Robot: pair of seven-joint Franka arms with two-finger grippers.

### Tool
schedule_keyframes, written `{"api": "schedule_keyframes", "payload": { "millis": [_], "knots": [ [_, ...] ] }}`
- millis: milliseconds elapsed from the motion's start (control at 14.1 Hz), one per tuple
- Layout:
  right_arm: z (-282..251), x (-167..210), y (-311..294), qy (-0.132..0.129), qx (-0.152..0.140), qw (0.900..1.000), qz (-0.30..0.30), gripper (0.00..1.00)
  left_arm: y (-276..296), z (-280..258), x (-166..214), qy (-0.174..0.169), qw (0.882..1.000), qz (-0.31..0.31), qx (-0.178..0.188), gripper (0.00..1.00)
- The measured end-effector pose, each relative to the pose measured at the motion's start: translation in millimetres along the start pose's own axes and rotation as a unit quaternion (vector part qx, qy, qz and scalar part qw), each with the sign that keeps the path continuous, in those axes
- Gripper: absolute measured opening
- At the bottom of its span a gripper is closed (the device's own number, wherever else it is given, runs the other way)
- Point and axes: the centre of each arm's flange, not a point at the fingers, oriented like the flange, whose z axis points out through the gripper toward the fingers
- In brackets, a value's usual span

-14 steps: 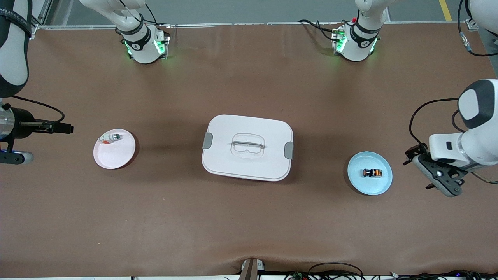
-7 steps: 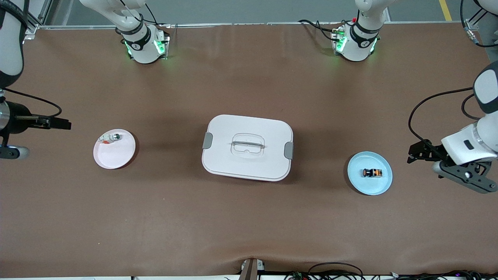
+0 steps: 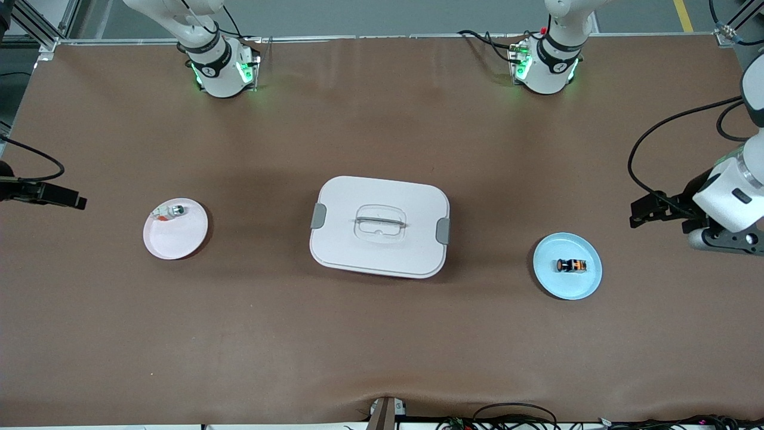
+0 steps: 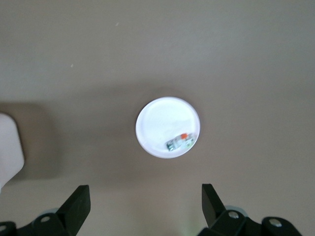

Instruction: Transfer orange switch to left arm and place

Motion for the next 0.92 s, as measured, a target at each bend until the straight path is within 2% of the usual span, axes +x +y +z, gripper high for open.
{"api": "schedule_keyframes", "payload": {
  "millis": [212, 424, 566, 707, 919],
  "knots": [
    [1.9, 0.3, -0.9, -0.001, -0.005, 1.000, -0.001, 1.00, 18.3, -22.0, -17.0, -0.010, 0.999, -0.024, 0.025, 1.00],
    [3.2, 0.2, -3.7, -0.003, -0.005, 1.000, -0.004, 1.00, 15.7, -46.0, -31.3, -0.002, 0.998, -0.037, 0.046, 1.00],
    [5.0, -1.4, -12.8, -0.005, -0.006, 1.000, -0.009, 1.00, 9.0, -62.9, -41.8, 0.004, 0.998, -0.047, 0.051, 1.00],
    [6.8, -6.6, -22.0, -0.005, -0.007, 1.000, -0.008, 1.00, 16.4, -75.2, -57.0, -0.006, 0.997, -0.045, 0.055, 1.00],
    [10.8, -22.5, -29.2, 0.010, -0.006, 1.000, -0.009, 1.00, 40.0, -79.2, -76.6, -0.015, 0.998, -0.034, 0.044, 1.00]
  ]
}}
